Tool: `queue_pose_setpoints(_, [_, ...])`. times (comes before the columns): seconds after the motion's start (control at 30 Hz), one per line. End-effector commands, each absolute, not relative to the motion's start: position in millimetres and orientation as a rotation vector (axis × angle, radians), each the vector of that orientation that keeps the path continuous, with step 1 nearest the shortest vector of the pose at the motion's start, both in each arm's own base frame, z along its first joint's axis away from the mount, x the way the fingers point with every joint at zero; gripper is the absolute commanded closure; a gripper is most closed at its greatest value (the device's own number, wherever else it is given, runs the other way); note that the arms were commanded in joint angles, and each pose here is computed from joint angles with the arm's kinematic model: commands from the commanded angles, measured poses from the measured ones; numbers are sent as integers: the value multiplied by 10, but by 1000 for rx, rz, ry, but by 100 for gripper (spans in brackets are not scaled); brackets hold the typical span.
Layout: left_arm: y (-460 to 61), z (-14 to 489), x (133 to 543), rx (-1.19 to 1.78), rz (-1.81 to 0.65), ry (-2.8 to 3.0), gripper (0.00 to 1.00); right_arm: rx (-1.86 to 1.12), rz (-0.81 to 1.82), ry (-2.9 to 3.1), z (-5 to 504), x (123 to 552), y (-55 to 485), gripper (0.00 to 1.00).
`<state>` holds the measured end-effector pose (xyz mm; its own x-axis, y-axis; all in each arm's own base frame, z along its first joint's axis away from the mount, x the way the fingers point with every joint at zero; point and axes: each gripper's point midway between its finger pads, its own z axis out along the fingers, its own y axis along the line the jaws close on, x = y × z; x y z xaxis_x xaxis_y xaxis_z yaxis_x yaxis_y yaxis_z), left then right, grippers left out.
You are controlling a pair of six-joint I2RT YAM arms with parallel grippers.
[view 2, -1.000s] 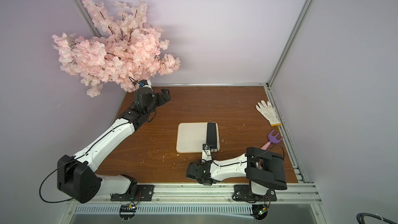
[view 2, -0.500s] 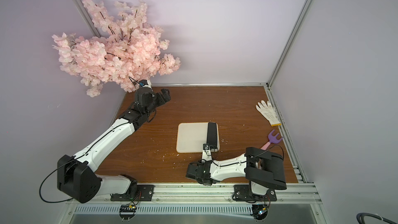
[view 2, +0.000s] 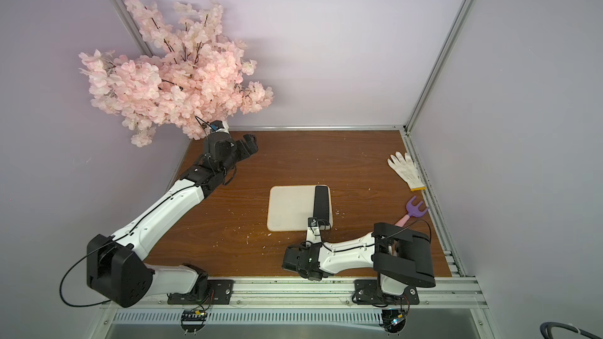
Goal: Align the knife with the edge of the cutting board
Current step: Place the knife at the edge of the cutting board.
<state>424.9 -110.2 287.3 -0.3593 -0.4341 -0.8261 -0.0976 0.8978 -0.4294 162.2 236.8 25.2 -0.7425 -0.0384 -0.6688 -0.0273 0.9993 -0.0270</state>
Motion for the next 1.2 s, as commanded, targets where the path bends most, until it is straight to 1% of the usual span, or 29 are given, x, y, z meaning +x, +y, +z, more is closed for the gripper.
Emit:
queue_pose_setpoints(0.0, [-1009,2972,4261,-393,-338,1898,0,-74,-82,2398,281,1596,2204,100])
queue_pose_setpoints(1.17, [-989,2979,4258,-395,-326,1895,0,-113,-72,2395,280,1571,2186,100])
